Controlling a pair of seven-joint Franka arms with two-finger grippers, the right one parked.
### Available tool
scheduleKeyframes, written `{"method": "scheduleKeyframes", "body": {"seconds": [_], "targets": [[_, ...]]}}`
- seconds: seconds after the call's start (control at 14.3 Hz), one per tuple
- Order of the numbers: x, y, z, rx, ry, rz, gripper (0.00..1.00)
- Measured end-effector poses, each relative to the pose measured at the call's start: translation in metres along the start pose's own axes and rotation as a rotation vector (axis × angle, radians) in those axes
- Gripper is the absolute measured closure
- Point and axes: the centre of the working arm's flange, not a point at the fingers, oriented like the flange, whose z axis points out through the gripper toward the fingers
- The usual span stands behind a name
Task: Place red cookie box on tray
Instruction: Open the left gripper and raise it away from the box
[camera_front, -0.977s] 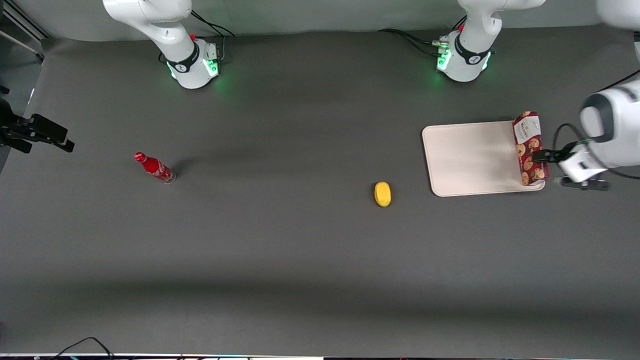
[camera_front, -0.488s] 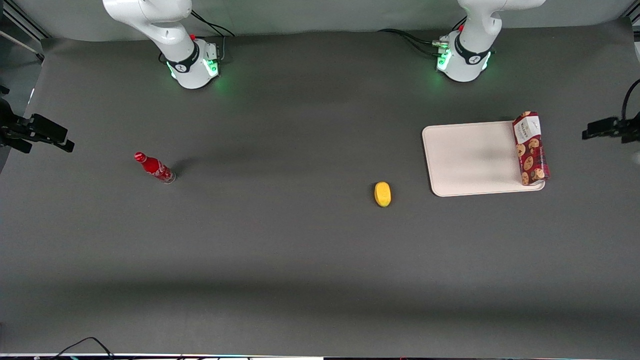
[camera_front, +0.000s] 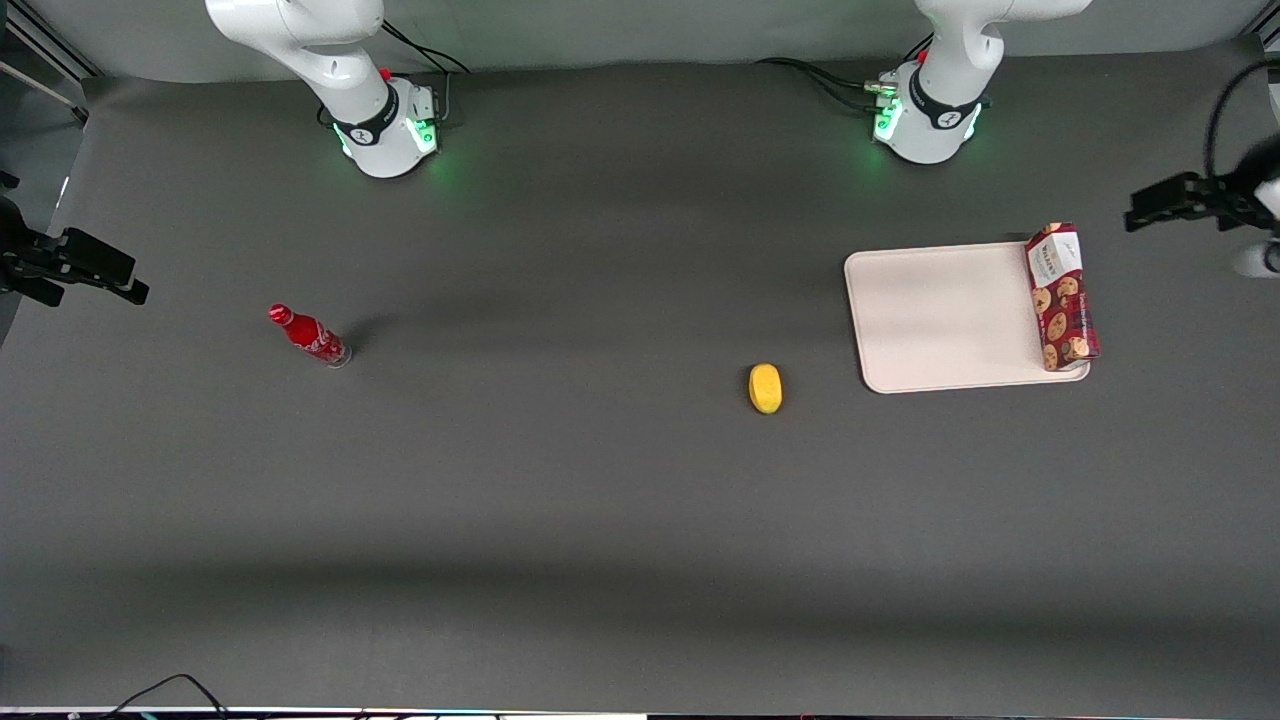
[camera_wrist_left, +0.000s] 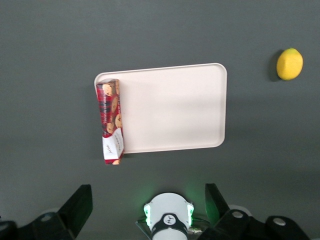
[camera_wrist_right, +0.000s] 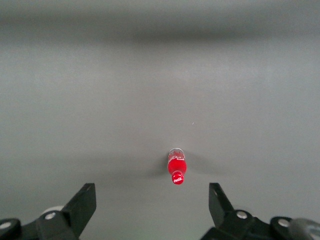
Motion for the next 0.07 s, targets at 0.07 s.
{"method": "scheduleKeyframes", "body": {"seconds": [0.07], "targets": [[-0.0027, 0.014, -0.0025, 0.007, 0.002, 0.013, 0.0]]}}
